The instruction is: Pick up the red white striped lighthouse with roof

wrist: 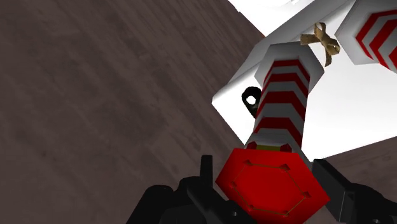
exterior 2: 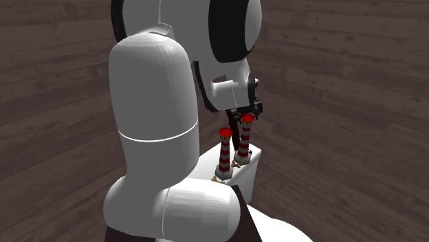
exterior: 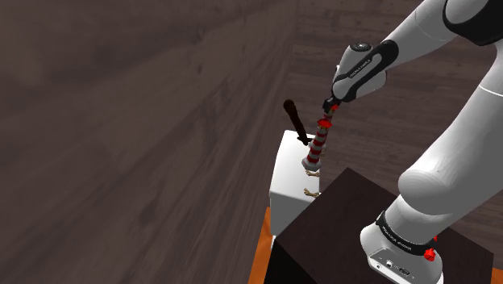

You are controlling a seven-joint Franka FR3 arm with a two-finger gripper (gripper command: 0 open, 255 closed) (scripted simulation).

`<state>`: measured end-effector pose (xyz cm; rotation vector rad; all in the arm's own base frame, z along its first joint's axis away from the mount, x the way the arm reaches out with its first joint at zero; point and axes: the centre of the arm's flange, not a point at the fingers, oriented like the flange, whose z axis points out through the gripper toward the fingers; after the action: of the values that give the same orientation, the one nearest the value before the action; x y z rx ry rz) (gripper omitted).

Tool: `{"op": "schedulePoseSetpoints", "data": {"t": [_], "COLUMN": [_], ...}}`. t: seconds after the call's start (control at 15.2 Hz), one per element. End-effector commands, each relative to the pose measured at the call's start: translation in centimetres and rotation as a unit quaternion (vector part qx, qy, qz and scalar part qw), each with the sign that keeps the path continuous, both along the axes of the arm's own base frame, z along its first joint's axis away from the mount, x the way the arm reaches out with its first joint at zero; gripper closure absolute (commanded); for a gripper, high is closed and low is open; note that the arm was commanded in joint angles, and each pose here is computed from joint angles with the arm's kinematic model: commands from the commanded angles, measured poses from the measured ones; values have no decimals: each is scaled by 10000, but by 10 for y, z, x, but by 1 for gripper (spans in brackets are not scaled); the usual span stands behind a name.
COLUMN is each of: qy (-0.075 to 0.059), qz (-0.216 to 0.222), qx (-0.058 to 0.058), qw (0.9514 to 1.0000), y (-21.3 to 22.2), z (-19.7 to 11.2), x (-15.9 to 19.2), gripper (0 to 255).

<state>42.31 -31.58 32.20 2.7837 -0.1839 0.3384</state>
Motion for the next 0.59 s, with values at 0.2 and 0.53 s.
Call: {"op": "schedulePoseSetpoints", "data": {"t": [0.2,0.53], "qy": [-1,-1], "qz": [0,0], "qx": [0,1], "qw": [10000,10000], "y": [1,1], "z": [27,49], "x": [0,0], "gripper": [255,255]}}
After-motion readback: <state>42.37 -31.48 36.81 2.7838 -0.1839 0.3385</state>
